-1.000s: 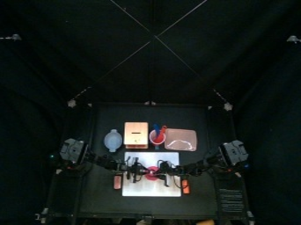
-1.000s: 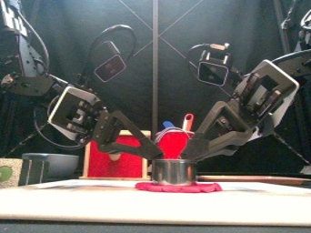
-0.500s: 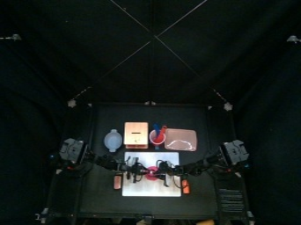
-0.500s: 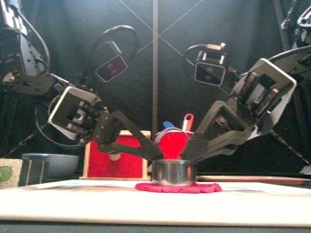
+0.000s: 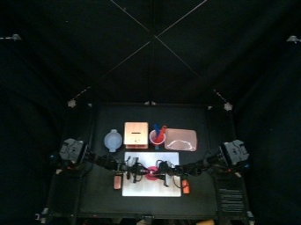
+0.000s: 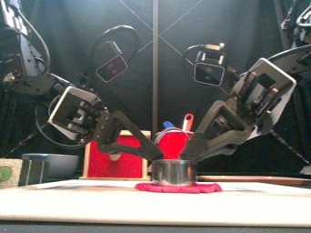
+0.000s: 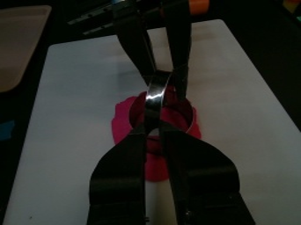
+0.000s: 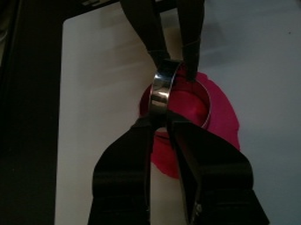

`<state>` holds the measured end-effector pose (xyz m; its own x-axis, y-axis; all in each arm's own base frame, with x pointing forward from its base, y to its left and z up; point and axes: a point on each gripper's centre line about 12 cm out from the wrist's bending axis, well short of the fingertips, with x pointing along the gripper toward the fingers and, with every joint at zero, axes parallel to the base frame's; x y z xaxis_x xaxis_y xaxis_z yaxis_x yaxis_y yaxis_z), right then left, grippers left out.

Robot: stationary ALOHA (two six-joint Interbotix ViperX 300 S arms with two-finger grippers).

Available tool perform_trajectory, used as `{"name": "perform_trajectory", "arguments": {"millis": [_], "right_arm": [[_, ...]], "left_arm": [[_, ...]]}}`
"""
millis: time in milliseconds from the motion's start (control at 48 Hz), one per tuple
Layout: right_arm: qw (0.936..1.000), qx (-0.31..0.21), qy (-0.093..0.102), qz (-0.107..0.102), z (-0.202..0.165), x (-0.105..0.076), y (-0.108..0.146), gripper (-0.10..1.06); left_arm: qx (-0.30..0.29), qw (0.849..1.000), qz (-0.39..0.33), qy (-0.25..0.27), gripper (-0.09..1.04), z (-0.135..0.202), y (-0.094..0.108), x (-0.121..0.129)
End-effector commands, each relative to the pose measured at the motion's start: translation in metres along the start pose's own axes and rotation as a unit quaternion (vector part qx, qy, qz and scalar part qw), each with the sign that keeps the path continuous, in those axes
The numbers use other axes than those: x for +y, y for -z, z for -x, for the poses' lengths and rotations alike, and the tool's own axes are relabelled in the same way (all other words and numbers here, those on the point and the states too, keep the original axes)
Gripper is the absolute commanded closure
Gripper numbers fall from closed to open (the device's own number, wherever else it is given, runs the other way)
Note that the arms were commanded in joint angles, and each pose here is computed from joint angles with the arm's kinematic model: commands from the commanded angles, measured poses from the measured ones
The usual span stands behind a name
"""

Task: Get the cutter from the drawer then cut the dough then place the extra dough in the bowl
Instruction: Cut the dough

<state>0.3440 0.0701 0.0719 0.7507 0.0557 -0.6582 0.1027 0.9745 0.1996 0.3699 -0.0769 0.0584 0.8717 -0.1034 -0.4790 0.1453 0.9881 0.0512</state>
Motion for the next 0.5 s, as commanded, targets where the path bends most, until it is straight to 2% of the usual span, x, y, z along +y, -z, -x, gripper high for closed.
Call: {"name": "perform_trajectory", "arguments": {"millis": [21,438,500], "right_arm": [[0.9984,0.055,0.011,-0.004,-0.0070,-0.0052,0.0244,0.46],[0.9978,0.064,0.013,-0.005,-0.0080,-0.0067,0.0252,0.46],[0.9978,0.064,0.014,-0.012,-0.0079,-0.0064,0.0254,0.46]], "left_arm": [[0.031,0.999,-0.012,0.020,0.46,0.0007,0.0119,-0.0142],[0.038,0.999,-0.012,0.021,0.46,0.0007,0.0128,-0.0145],[0.038,0.999,-0.012,0.021,0.46,0.0007,0.0128,-0.0145]]}}
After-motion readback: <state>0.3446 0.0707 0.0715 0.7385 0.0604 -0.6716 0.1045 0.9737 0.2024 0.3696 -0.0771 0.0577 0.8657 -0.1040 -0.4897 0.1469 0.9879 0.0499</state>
